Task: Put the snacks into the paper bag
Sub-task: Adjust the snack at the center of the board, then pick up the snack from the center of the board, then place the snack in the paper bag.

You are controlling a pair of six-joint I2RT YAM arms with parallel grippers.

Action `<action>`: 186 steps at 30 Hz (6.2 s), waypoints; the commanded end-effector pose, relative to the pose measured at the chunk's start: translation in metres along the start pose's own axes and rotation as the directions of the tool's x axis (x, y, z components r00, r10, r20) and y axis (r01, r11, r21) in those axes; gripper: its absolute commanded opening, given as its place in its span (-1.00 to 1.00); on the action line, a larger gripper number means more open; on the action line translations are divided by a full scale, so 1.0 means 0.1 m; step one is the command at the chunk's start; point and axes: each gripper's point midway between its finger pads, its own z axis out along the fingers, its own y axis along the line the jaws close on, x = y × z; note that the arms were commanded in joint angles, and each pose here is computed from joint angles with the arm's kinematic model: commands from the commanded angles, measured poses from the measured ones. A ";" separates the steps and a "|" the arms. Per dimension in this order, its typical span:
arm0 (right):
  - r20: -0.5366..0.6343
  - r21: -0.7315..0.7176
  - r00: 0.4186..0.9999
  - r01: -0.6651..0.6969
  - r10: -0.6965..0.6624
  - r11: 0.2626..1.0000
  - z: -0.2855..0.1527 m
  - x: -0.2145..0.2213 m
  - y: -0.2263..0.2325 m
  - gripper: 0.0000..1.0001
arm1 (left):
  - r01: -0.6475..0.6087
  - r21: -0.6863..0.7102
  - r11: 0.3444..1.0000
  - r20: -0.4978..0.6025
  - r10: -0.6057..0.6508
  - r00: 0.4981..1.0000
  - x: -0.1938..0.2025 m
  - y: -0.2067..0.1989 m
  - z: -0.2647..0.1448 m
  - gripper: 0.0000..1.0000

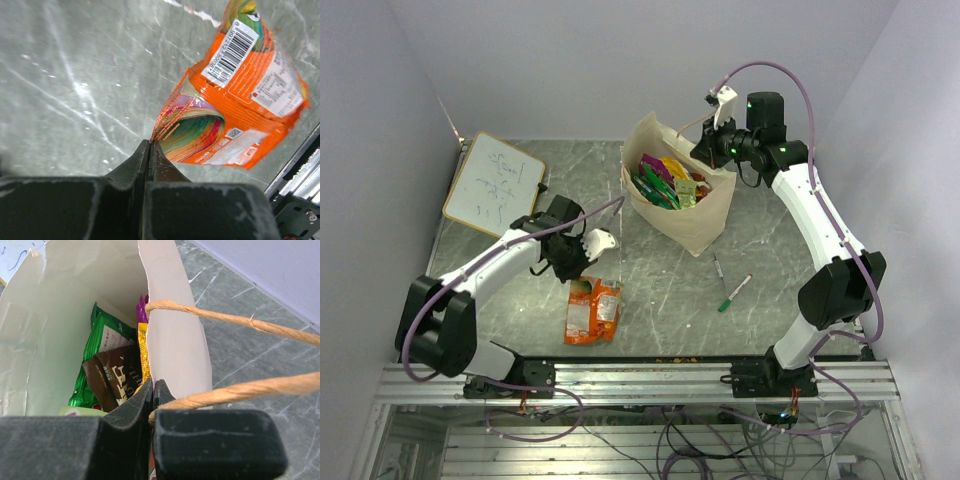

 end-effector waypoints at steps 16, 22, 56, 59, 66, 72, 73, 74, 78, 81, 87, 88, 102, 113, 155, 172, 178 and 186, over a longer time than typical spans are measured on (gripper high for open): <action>-0.003 -0.021 1.000 -0.001 0.001 1.000 0.02 -0.03 0.04 -1.00 | -0.171 -0.059 0.984 0.211 0.180 0.961 -0.66 -0.08 -0.94 -0.86; -0.007 -0.024 1.000 -0.004 0.004 1.000 0.04 -0.02 0.03 -1.00 | -0.183 -0.078 0.980 0.240 0.196 0.951 -0.77 -0.10 -1.05 -0.86; -0.017 -0.018 1.000 -0.003 0.002 1.000 0.05 0.04 0.02 -1.00 | -0.166 0.171 0.971 0.221 0.126 0.967 -0.79 -0.39 -0.41 0.04; -0.018 -0.019 1.000 -0.003 0.003 1.000 0.06 0.04 0.02 -1.00 | -0.164 0.206 0.965 0.218 0.118 0.969 -0.78 -0.44 -0.36 0.14; -0.023 -0.015 1.000 -0.001 0.001 1.000 0.07 0.06 0.01 -1.00 | -0.174 0.253 0.952 0.206 0.123 0.971 -0.73 -0.52 -0.30 0.25; -0.025 -0.015 1.000 0.000 0.000 1.000 0.08 0.06 0.00 -1.00 | -0.184 0.275 0.944 0.178 0.138 0.974 -0.65 -0.57 -0.27 0.27; -0.027 -0.015 1.000 -0.001 0.001 1.000 0.08 0.06 0.00 -1.00 | -0.184 0.271 0.945 0.174 0.139 0.975 -0.64 -0.57 -0.28 0.27; -0.027 -0.015 1.000 -0.001 0.000 1.000 0.08 0.06 0.00 -1.00 | -0.185 0.264 0.947 0.174 0.142 0.974 -0.63 -0.56 -0.29 0.28; -0.029 -0.019 1.000 -0.003 0.003 1.000 0.10 0.07 -0.01 -1.00 | -0.201 0.177 0.964 0.165 0.172 0.971 -0.59 -0.45 -0.28 0.42; -0.030 -0.022 1.000 -0.004 0.003 1.000 0.10 0.07 0.00 -1.00 | -0.171 0.086 0.981 0.133 0.159 0.978 -0.57 -0.29 -0.30 0.48; -0.031 -0.019 1.000 -0.001 0.001 1.000 0.10 0.09 0.00 -1.00 | -0.036 -0.123 0.992 0.061 0.043 0.997 -0.48 0.14 -0.30 0.55; -0.029 -0.019 1.000 0.000 0.000 1.000 0.10 0.08 0.00 -1.00 | -0.014 -0.131 0.991 0.048 0.021 0.999 -0.44 0.20 -0.29 0.58; -0.022 -0.015 1.000 0.002 -0.002 1.000 0.05 0.09 0.02 -1.00 | 0.116 0.048 0.992 -0.142 -0.108 0.984 0.50 0.47 0.18 0.65; -0.026 -0.006 1.000 0.004 -0.004 1.000 0.05 0.09 0.00 -1.00 | 0.105 0.162 0.981 -0.134 -0.083 0.988 0.60 0.32 0.47 0.77; 0.019 -0.077 1.000 -0.004 0.005 0.997 0.04 -0.11 0.17 -1.00 | -0.016 -0.212 0.977 0.173 0.054 0.983 -0.68 0.61 -1.72 -0.86; 0.051 -0.164 0.999 0.005 0.004 0.986 -0.05 -0.20 0.39 -1.00 | 0.113 -0.707 0.698 0.541 0.431 0.722 -2.17 1.19 -3.58 -0.86; 0.056 -0.205 0.998 -0.004 0.015 0.979 -0.08 -0.19 0.48 -1.00 | -0.042 -0.754 0.655 0.474 0.587 0.656 -2.72 1.08 -3.51 -0.87; 0.056 -0.207 0.998 -0.014 0.026 0.978 -0.09 -0.17 0.50 -1.00 | -0.276 -0.775 0.569 0.338 0.742 0.579 -3.21 0.78 -3.15 -0.86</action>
